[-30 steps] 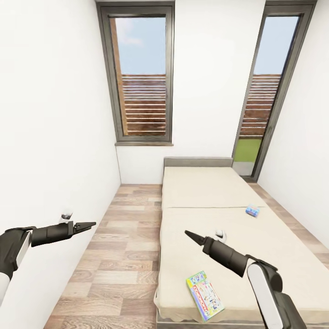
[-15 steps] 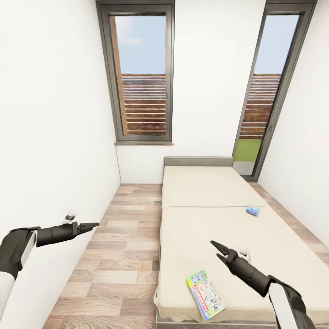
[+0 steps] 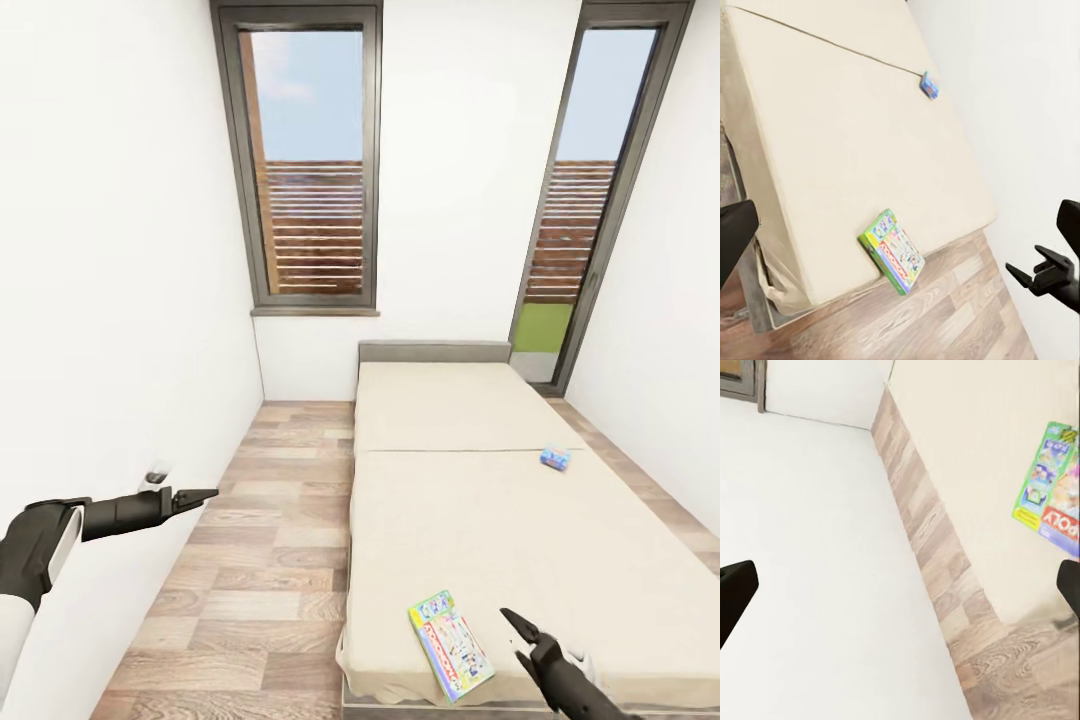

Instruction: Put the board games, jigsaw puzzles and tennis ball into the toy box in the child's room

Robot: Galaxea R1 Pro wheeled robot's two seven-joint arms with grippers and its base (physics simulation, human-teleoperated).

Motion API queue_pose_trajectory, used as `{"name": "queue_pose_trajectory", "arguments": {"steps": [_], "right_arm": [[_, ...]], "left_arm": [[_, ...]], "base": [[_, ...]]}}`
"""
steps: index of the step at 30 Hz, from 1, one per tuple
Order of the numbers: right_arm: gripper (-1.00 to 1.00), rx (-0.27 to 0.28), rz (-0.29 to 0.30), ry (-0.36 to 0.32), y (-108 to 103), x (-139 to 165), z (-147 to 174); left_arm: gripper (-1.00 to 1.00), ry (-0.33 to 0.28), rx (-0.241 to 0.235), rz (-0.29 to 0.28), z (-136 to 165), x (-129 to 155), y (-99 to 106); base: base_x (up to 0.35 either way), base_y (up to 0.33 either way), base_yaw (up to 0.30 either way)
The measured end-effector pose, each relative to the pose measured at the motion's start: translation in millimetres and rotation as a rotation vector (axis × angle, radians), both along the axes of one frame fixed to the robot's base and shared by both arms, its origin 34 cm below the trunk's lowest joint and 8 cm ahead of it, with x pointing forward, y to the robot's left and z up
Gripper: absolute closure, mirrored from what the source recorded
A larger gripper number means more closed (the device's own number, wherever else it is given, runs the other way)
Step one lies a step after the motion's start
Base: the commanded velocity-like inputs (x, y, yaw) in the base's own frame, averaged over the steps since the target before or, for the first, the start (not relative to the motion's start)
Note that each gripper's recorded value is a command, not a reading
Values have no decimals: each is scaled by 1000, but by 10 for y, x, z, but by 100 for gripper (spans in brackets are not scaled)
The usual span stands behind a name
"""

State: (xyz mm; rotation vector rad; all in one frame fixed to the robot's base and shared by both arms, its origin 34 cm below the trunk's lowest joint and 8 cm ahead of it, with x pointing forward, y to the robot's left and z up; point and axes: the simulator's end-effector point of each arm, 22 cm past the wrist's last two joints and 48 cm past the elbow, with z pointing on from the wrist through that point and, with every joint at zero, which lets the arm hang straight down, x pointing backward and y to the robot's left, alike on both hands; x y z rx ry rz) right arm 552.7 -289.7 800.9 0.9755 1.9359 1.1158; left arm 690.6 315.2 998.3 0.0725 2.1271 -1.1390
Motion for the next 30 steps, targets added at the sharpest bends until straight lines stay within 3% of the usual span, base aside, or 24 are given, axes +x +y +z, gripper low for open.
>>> {"name": "queue_pose_trajectory", "arguments": {"steps": [5, 10, 14, 23, 30], "right_arm": [[-100, -5, -48, 33, -195, -207, -380], [-100, 17, -55, 49, -184, -311, -562], [-100, 30, -73, 103, -126, -492, -851], [-100, -55, -137, 119, -212, -642, -1219], [-100, -73, -150, 117, -221, -645, -1341]], "left_arm": [[-100, 2, 5, 3, -72, 15, 3], [-100, 3, 0, -1, -142, 31, -52], [-100, 10, 6, 5, -240, 64, -114], [-100, 16, 18, 15, -401, 103, -145], [-100, 16, 19, 14, -503, 116, -166]], "base": [[0, 0, 0], [0, 0, 0], [0, 0, 0], [0, 0, 0], [0, 0, 0]]}}
